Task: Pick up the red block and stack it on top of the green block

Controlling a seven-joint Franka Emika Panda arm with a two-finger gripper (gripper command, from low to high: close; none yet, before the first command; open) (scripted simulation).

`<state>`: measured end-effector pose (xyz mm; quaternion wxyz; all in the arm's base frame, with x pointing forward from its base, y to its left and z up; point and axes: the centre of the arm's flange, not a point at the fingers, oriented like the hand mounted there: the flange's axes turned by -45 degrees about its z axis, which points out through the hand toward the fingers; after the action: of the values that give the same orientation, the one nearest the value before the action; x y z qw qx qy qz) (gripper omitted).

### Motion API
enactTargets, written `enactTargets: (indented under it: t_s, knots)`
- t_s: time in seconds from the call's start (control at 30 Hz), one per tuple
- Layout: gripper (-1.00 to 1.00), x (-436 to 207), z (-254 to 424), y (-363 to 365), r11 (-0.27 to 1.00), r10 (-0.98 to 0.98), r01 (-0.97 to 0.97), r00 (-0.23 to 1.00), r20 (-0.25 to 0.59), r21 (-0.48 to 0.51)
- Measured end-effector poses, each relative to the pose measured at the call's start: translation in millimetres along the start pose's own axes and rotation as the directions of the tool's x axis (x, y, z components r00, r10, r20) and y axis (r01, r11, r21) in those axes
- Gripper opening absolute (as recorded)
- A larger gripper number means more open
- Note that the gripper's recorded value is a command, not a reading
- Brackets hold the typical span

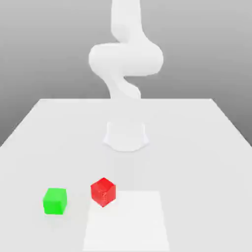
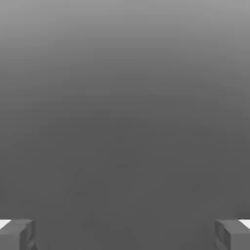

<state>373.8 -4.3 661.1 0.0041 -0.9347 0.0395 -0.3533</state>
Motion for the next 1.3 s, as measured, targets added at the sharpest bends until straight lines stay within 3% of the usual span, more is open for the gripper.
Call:
enactTargets:
  t_s: [0.3,0.57,0.8,0.83,1.3]
  knots:
    - [0.0,-113,198,38,0.952,0.299,-0.262,0.908,0.294,-0.159]
    - [0.0,-295,307,75,0.802,0.595,-0.445,0.648,0.475,-0.398]
    - [0.0,-363,359,81,0.769,0.638,-0.462,0.593,0.491,-0.442]
    - [-1.0,-367,362,81,0.769,0.638,-0.462,0.593,0.491,-0.442]
    - [-1.0,-330,322,79,0.769,0.638,-0.462,0.594,0.49,-0.442]
